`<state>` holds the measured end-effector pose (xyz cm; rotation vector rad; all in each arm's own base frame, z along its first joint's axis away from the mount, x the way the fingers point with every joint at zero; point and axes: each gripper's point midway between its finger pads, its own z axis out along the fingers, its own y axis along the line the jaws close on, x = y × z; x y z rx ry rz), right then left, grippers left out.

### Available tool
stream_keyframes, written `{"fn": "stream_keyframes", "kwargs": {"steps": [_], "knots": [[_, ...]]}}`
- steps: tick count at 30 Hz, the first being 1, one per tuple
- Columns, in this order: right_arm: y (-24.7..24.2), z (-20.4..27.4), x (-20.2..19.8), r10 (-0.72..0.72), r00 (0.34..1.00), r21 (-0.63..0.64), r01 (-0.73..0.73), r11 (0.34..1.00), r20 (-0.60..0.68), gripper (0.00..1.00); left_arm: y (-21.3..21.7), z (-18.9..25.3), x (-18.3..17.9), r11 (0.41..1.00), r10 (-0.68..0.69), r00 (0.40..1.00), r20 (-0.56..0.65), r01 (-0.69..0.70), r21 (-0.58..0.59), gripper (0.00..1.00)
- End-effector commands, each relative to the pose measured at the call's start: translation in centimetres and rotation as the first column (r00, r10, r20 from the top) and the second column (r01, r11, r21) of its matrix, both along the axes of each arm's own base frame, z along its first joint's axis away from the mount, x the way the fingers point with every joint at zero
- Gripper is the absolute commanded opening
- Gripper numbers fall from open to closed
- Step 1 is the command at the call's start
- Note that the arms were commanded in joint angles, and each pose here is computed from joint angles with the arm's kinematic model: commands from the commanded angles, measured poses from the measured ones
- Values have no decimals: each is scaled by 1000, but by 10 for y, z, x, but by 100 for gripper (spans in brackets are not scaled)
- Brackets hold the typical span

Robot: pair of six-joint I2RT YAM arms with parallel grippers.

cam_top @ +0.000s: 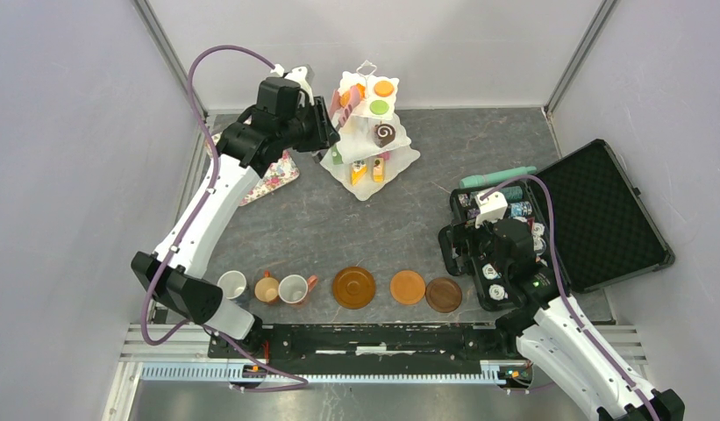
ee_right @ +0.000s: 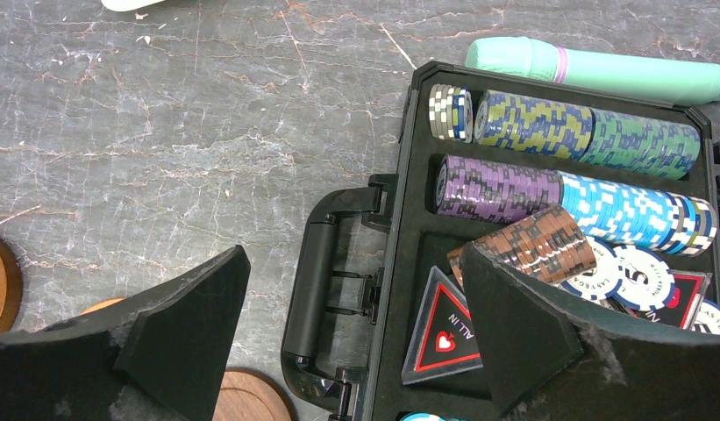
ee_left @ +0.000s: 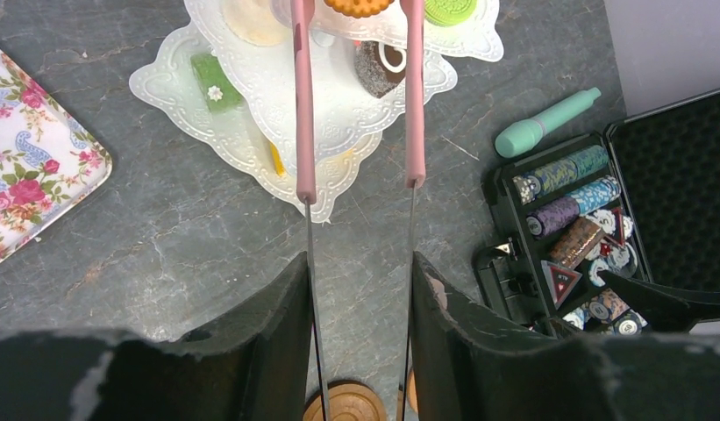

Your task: Serve the afternoon tea

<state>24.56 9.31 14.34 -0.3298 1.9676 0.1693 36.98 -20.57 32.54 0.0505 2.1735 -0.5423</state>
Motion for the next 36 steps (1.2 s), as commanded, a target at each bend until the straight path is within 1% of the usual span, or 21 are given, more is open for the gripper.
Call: {"fn": "stream_keyframes", "kwargs": {"steps": [1, 8, 14, 20, 23, 25, 30, 33, 35, 36], "knots": [[0, 6, 2, -13, 1000, 15, 12, 1000, 25, 98, 2, 20, 7, 1000, -11, 997, 81, 10, 19, 48], [0, 5, 2, -14, 1000, 14, 14, 1000, 23, 98, 1, 23, 8, 1000, -17, 996, 89, 16, 19, 55], [0, 5, 2, -13, 1000, 14, 13, 1000, 22, 98, 2, 35, 7, 1000, -15, 993, 117, 14, 9, 55], [2, 4, 2, -5, 1000, 14, 5, 1000, 18, 98, 12, 61, -4, 1000, -5, 983, 185, 5, 5, 54], [1, 5, 2, -8, 1000, 14, 7, 1000, 22, 98, 32, 66, -12, 997, 54, 974, 219, -65, 40, 53], [2, 6, 2, -8, 1000, 17, 7, 1000, 26, 98, 55, 60, -17, 985, 124, 963, 237, -148, 86, 53], [2, 6, 2, -5, 1000, 17, 5, 1000, 24, 98, 113, 33, -34, 917, 292, 915, 279, -350, 190, 56], [3, 6, 2, 0, 1000, 19, 0, 1000, 26, 98, 139, 11, -37, 877, 377, 882, 281, -438, 197, 58], [4, 6, 1, 3, 1000, 21, -4, 1000, 25, 98, 157, -13, -34, 851, 432, 863, 261, -486, 198, 60], [4, 6, 1, 5, 1000, 21, -6, 1000, 25, 98, 168, -21, -30, 842, 463, 850, 250, -510, 178, 61]]}}
